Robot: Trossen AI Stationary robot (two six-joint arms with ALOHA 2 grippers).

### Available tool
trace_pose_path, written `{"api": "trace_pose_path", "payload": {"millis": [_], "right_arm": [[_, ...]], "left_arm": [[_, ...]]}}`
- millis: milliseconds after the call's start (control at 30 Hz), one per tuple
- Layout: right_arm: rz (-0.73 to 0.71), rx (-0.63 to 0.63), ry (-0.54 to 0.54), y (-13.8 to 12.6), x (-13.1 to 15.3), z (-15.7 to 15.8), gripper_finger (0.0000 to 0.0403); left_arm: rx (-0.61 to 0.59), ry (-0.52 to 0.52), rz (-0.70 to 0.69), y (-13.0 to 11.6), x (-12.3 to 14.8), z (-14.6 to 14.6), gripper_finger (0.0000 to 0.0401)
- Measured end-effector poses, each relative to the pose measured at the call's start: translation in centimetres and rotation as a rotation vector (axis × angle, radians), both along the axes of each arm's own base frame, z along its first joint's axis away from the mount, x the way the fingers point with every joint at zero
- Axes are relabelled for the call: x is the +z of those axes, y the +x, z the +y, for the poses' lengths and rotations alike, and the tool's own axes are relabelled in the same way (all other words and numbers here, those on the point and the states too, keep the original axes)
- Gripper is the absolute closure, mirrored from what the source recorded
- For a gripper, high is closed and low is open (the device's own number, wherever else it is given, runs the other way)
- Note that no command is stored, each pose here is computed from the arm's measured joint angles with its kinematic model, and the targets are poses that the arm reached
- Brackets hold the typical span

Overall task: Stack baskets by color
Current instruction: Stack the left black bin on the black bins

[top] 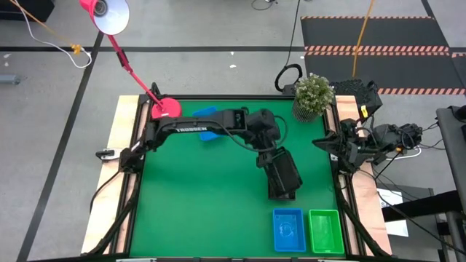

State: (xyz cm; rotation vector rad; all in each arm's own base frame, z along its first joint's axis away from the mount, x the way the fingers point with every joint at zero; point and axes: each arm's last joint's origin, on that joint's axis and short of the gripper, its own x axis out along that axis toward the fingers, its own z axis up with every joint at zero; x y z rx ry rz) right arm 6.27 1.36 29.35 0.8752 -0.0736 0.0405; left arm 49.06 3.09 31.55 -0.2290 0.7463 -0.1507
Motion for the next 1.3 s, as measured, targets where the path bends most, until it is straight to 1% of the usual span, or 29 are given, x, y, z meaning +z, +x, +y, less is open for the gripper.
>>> {"api": "trace_pose_path", "payload": {"millis": [100,200,300,367,467,533,600,700,800,900,967,1067,1200,1300], "right_arm": [[0.06,0.007,0.028,0.0,-0.6,0.0,0.0298],[0.147,0.006,0.072,0.5,-1.3,0.2,0.0298],[0.232,0.003,0.042,1.8,-1.9,0.7,0.0298],[0.273,0.005,0.006,2.9,-2.1,1.2,0.0298],[0.346,0.061,-0.068,4.3,-2.4,1.9,0.0298],[0.352,0.086,-0.124,4.9,-1.6,2.2,0.0298],[0.358,0.084,-0.195,5.4,-0.6,2.3,0.0298],[0.394,0.039,-0.298,6.1,1.1,2.2,0.0298],[0.537,0.007,-0.383,6.5,2.2,1.8,0.0298],[0.7,-0.004,-0.433,7.2,2.6,1.5,0.0296],[0.745,-0.002,-0.467,8.0,2.7,1.5,0.0286],[0.803,-0.02,-0.487,9.2,2.5,1.4,0.0256],[0.867,-0.066,-0.44,10.5,1.8,1.0,0.021],[0.894,-0.09,-0.409,11.1,1.4,0.8,0.0203]], "left_arm": [[0.0,0.019,-0.004,0.8,-1.1,-0.6,0.0388],[0.022,0.019,0.016,0.9,-1.5,-0.8,0.039],[0.072,0.036,0.024,0.8,-1.4,-0.3,0.0394],[0.093,0.034,0.031,0.7,-1.4,0.1,0.0394],[0.144,0.002,0.047,0.6,-1.5,0.7,0.0388],[0.176,-0.017,0.06,0.5,-1.5,1.2,0.0387],[0.206,-0.023,0.077,0.4,-1.6,1.4,0.0391],[0.222,-0.036,0.087,0.4,-1.6,1.7,0.0394],[0.259,-0.07,0.124,0.1,-1.8,1.9,0.0392],[0.296,-0.104,0.149,0.0,-2.0,2.0,0.0387],[0.312,-0.117,0.149,0.0,-1.9,2.2,0.039],[0.329,-0.13,0.15,0.0,-1.9,2.4,0.0394],[0.32,-0.118,0.145,0.0,-1.9,2.6,0.0388],[0.301,-0.099,0.142,-0.1,-1.9,2.6,0.0386]]}}
